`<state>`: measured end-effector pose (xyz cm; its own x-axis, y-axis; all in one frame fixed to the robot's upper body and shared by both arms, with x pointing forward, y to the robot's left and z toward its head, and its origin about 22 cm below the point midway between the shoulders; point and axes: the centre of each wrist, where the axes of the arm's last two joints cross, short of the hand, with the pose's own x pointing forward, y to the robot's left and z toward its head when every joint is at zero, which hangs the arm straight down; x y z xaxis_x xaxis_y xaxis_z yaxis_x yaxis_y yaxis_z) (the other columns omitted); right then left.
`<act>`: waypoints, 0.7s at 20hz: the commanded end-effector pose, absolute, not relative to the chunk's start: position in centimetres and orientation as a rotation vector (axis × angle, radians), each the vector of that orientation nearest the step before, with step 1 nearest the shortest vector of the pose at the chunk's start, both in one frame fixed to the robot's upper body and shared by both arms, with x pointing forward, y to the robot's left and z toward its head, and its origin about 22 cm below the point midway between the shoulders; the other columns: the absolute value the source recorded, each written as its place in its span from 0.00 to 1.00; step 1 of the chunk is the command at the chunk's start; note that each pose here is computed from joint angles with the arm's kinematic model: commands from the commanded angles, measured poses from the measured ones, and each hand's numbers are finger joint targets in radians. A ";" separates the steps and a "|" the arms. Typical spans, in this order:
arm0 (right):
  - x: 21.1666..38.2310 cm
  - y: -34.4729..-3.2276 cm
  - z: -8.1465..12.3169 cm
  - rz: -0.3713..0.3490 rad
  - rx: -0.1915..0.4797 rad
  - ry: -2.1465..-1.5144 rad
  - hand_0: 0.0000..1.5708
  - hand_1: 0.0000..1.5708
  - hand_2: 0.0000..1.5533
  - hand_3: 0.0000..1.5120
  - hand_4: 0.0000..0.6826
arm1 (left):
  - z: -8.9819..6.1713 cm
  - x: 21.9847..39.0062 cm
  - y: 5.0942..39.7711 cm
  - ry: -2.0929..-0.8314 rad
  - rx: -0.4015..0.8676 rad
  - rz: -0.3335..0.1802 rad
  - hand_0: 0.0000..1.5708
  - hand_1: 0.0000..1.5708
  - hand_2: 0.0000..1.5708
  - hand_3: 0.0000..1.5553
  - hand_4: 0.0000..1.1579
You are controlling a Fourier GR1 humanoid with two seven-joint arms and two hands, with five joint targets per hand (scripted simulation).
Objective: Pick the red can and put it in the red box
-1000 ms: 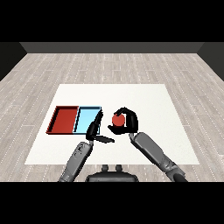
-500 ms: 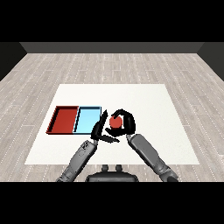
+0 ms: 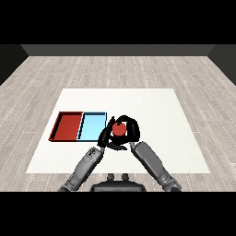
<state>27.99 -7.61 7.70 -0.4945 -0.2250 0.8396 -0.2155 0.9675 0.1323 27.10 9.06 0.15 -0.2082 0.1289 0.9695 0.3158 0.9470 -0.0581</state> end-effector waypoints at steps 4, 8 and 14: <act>27.4 -5.9 7.8 -0.020 0.363 -2.087 0.96 0.96 0.94 0.94 0.96 | 0.9 28.1 8.2 -1.768 -0.370 -0.161 0.00 0.00 0.00 0.00 0.00; 28.3 -6.0 7.5 -0.009 0.345 -2.096 0.97 0.97 0.94 0.93 0.95 | 0.4 28.3 8.0 -1.764 -0.392 -0.167 0.00 0.00 0.00 0.00 0.00; 26.7 -6.0 7.8 0.006 0.333 -2.087 0.98 0.98 0.95 0.93 0.95 | 1.1 28.1 7.7 -1.779 -0.216 -0.057 0.00 0.00 0.00 0.00 0.71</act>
<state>27.08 -6.06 7.76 -0.4917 -0.2279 0.8404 -0.2282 0.9651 0.1281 27.03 7.77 0.07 -0.1888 0.1441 0.9714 0.2868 0.9541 -0.0858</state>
